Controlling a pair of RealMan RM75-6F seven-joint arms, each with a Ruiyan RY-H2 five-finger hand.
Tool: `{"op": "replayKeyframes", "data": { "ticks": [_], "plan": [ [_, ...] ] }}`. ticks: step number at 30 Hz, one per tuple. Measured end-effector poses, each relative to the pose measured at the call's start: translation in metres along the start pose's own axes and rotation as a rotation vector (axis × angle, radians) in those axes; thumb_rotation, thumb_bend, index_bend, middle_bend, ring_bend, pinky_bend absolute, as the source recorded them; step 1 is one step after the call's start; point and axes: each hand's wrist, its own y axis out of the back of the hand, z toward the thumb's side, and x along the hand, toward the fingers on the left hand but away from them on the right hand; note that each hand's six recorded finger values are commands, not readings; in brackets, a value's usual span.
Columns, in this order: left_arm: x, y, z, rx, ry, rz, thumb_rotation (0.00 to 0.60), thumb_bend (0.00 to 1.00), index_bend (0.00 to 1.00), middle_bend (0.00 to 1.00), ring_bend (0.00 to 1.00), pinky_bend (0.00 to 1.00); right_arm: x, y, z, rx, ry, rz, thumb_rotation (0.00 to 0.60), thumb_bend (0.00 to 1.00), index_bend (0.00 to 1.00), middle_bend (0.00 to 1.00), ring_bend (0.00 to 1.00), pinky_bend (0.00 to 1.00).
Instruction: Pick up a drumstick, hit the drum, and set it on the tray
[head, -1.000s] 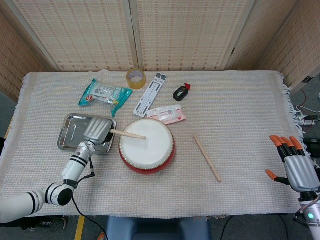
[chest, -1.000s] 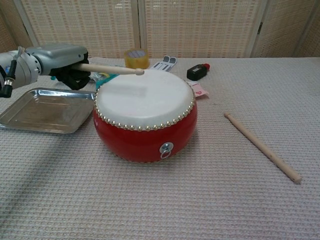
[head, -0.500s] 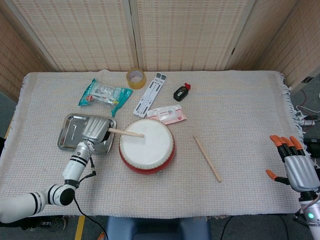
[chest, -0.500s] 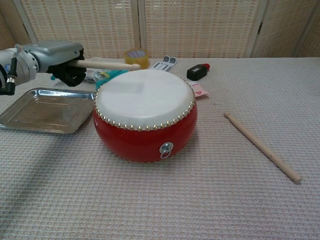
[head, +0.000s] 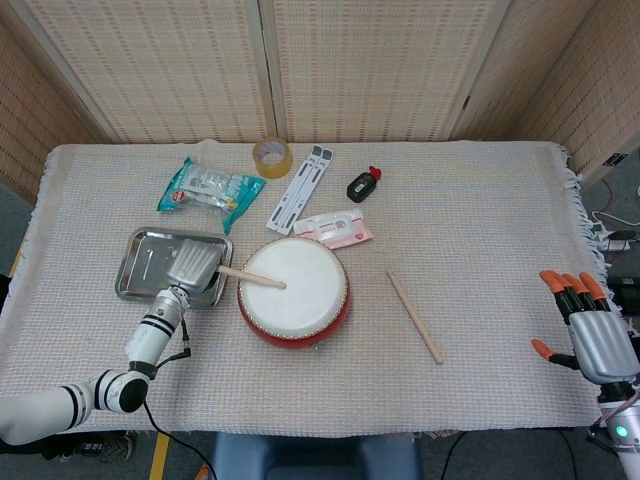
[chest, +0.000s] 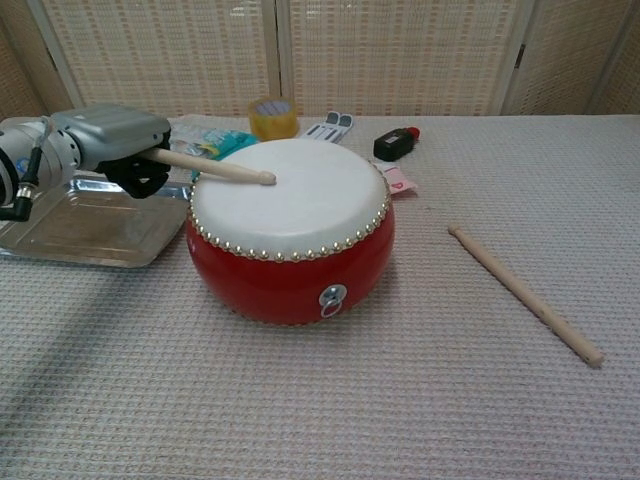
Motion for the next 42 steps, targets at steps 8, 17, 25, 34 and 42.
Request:
{"op": "replayKeyframes", "data": {
  "ticks": [8,17,25,34,42],
  "plan": [
    [-0.002,0.018,-0.003,-0.214,0.016,0.041,0.600,0.77,1.00,1.00,1.00,1.00,0.001,0.000,-0.001,-0.002,-0.004,-0.002,0.600,0.18,0.00,0.08,0.00,0.00],
    [0.000,0.001,-0.006,-0.082,0.006,-0.011,0.600,0.77,1.00,1.00,1.00,1.00,0.000,-0.001,-0.003,-0.004,-0.011,0.003,0.600,0.18,0.00,0.08,0.00,0.00],
    [0.000,0.014,-0.012,-0.153,0.046,0.044,0.600,0.76,1.00,1.00,1.00,1.00,-0.001,0.000,-0.002,0.010,-0.010,-0.006,0.600,0.18,0.00,0.08,0.00,0.00],
    [0.001,0.014,-0.015,-0.096,0.033,0.046,0.600,0.76,1.00,1.00,1.00,1.00,-0.002,-0.001,-0.005,0.003,-0.018,0.001,0.600,0.18,0.00,0.08,0.00,0.00],
    [0.003,-0.008,-0.012,0.033,0.033,-0.033,0.600,0.76,1.00,1.00,1.00,1.00,-0.003,-0.003,-0.006,0.008,-0.020,0.005,0.600,0.18,0.00,0.08,0.00,0.00]
  ]
}}
